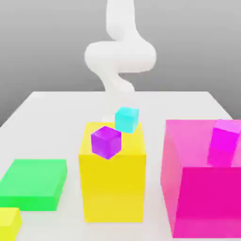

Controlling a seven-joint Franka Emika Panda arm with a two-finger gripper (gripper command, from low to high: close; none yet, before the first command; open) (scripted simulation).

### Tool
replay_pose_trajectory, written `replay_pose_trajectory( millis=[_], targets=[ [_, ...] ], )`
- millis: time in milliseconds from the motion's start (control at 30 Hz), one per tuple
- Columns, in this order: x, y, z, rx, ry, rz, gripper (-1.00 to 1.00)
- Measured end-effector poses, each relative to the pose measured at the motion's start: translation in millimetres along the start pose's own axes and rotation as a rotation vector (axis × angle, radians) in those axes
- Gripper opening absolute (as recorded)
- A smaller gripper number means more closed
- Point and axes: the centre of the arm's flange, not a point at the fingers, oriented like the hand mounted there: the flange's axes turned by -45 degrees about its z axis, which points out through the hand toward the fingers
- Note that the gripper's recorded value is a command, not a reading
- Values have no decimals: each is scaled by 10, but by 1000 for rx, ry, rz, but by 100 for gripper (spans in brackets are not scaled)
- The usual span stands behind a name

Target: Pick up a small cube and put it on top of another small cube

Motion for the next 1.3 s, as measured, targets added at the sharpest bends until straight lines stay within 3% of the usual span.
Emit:
replay_pose_trajectory(
  millis=[233,500,967,1133,1167,1300],
  targets=[
    [-61,595,1202,-1,-174,-8,0],
    [-549,1335,2452,-3,-365,-5,0],
    [-2352,2609,4053,-10,-703,4,0],
    [-2940,2724,4569,-9,-736,3,0],
    [-2997,2725,4622,-9,-737,3,-100],
    [-2998,2724,4622,-8,-738,4,-100]
  ],
)
